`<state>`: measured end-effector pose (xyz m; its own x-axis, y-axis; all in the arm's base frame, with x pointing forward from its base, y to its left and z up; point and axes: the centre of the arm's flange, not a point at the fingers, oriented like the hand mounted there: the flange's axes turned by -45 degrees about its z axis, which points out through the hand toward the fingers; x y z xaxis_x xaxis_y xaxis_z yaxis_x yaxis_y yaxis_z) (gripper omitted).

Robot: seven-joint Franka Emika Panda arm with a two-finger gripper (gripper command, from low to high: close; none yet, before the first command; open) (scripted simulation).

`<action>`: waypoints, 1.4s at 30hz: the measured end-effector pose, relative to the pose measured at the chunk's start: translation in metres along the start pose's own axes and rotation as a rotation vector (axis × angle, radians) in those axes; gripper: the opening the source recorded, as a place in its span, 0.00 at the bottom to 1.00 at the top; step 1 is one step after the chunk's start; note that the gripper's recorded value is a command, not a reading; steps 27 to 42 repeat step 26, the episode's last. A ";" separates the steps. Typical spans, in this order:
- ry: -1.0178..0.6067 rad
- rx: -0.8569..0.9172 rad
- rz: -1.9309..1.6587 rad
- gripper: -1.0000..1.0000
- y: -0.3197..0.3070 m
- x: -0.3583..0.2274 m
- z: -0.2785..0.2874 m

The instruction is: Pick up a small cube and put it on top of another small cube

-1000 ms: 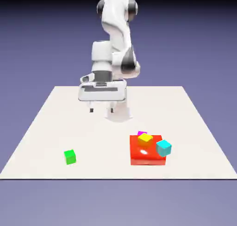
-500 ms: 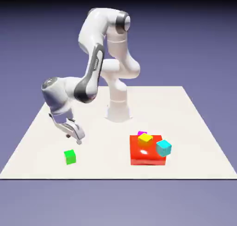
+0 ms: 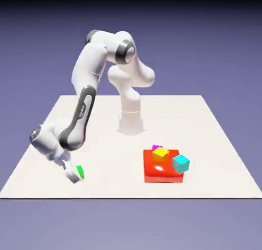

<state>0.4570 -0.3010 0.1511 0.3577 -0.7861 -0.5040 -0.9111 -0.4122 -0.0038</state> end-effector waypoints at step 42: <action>0.000 -0.280 -0.476 1.00 -0.247 -0.419 0.089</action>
